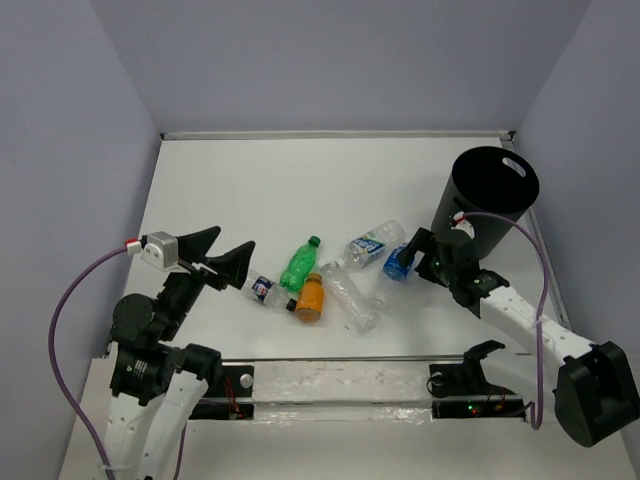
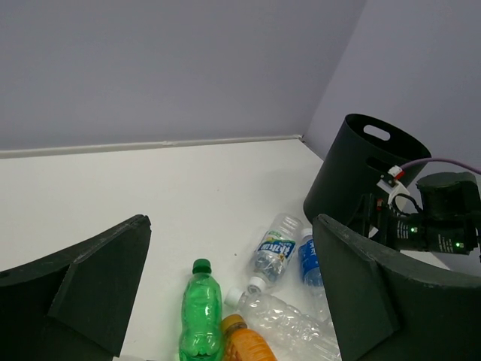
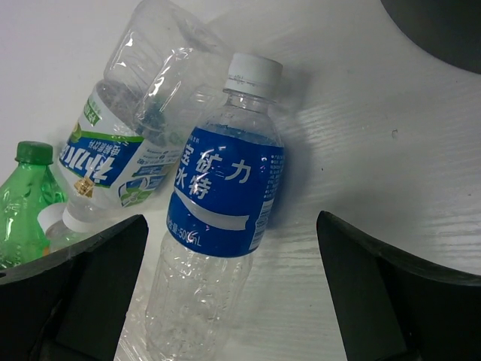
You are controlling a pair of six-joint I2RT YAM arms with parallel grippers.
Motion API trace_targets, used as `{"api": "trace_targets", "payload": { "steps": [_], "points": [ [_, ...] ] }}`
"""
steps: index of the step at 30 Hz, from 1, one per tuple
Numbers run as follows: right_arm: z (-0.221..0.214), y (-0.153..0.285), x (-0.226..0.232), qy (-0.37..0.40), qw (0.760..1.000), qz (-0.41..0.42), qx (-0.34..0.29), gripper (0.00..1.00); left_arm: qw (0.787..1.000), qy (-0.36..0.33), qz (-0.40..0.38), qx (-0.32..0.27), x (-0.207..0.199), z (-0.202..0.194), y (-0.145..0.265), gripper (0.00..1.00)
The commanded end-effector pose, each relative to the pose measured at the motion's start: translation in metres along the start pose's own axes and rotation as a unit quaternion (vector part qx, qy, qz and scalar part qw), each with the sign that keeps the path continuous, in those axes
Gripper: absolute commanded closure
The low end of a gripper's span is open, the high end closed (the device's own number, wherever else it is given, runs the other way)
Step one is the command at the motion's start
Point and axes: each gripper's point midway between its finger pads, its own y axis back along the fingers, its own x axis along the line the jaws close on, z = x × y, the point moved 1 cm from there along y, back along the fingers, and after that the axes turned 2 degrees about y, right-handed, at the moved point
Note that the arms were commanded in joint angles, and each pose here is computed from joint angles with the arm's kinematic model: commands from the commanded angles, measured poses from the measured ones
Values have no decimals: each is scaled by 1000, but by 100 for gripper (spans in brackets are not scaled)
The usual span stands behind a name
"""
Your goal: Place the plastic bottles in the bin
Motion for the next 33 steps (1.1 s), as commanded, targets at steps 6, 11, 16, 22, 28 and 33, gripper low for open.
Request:
{"api": "trace_targets", "payload": {
  "steps": [6, 11, 16, 22, 28, 33],
  "points": [
    [-5, -19, 9, -11, 1000, 27, -4, 1, 999, -15, -20, -24, -10, 18, 2, 1],
    [-7, -33, 17, -22, 999, 45, -4, 3, 999, -15, -22, -22, -11, 17, 1, 1],
    [-15, -48, 12, -29, 999, 42, -4, 8, 999, -13, -30, -18, -13, 15, 0, 1],
    [-12, -40, -3, -41, 998, 20, -36, 27, 999, -13, -30, -17, -13, 14, 0, 1],
    [-10, -16, -7, -29, 999, 17, -37, 45, 999, -12, -30, -18, -12, 14, -1, 1],
    [2, 19, 17, -20, 997, 67, -31, 47, 999, -10, -27, -18, -11, 14, -1, 1]
  ]
}}
